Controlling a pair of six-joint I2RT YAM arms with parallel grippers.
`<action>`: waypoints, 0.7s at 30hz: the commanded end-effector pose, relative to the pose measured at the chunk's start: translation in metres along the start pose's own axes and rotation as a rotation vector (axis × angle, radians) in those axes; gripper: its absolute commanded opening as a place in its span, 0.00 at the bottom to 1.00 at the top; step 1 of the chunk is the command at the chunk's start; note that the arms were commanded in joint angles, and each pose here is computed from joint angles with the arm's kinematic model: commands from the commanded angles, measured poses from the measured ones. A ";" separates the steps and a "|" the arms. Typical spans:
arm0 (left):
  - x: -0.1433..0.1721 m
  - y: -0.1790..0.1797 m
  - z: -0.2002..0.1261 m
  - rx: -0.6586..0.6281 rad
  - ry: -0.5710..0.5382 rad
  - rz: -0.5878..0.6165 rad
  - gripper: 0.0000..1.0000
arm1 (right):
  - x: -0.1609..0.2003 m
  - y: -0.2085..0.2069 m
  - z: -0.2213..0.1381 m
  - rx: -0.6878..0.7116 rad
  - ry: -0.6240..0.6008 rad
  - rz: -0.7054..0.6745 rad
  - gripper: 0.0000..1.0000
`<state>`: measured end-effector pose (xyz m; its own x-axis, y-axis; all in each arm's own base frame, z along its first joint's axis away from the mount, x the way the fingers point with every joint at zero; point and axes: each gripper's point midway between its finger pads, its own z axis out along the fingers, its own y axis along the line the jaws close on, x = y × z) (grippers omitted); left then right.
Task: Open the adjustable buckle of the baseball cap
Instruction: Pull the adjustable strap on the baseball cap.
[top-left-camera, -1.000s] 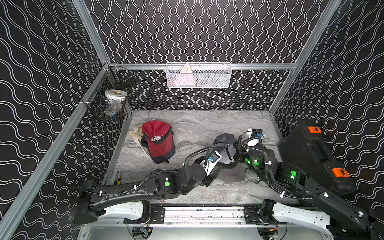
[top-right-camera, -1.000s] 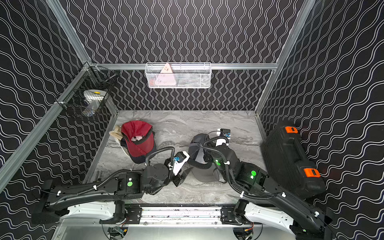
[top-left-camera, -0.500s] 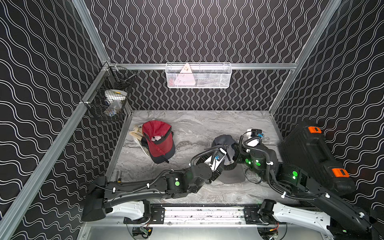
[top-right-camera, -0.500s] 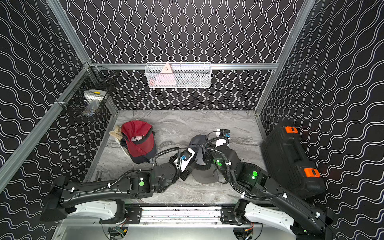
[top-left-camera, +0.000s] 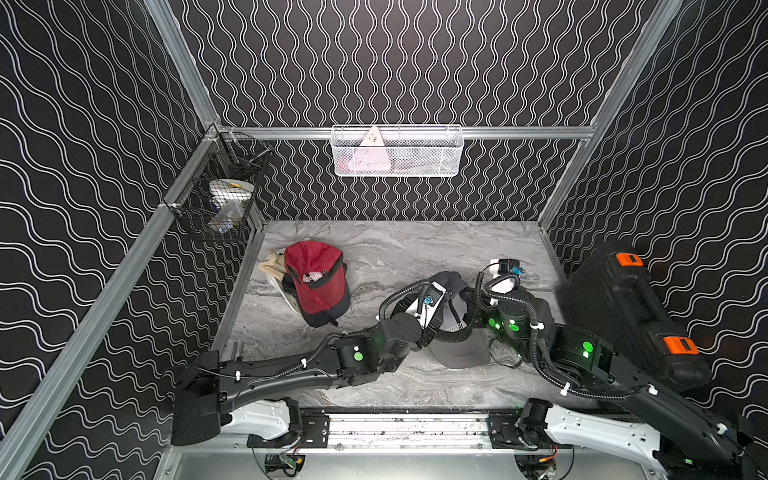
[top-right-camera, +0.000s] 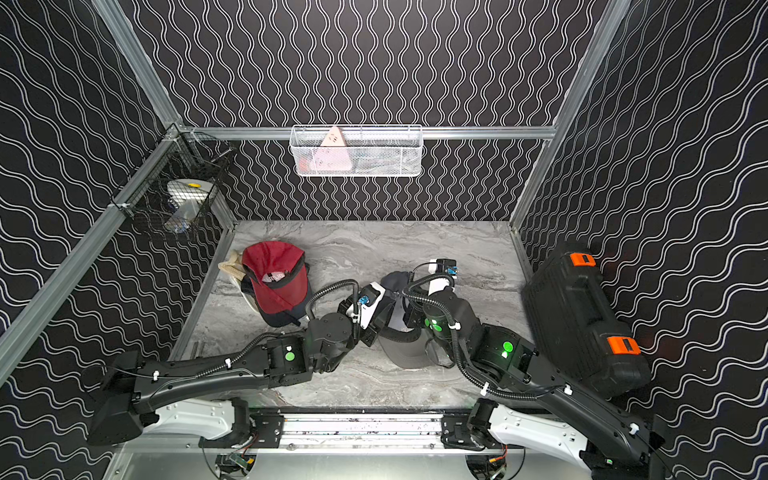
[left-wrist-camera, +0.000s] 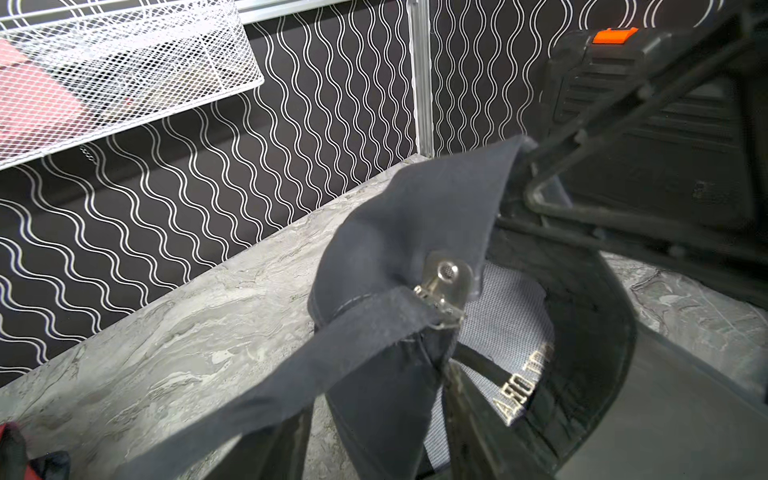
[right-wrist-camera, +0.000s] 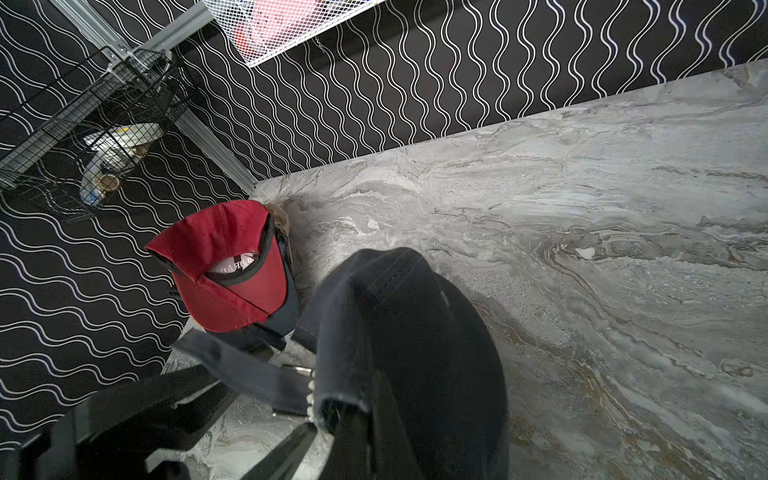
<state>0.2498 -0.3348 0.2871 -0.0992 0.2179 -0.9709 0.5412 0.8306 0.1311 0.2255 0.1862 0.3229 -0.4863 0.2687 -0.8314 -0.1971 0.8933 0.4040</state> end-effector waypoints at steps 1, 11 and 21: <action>-0.011 -0.004 0.001 0.024 -0.038 -0.041 0.53 | -0.010 0.006 -0.001 -0.022 -0.034 0.038 0.00; -0.010 -0.004 0.000 0.029 -0.046 -0.059 0.52 | -0.008 0.005 0.003 -0.011 -0.038 0.029 0.00; -0.009 -0.007 0.009 0.024 -0.035 -0.046 0.51 | -0.011 0.011 0.000 -0.039 -0.031 0.039 0.00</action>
<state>0.2522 -0.3444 0.2831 -0.1114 0.1918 -0.9751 0.5586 0.8236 0.0982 0.2273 0.1913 0.3243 -0.4866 0.2732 -0.8298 -0.2053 0.8875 0.4126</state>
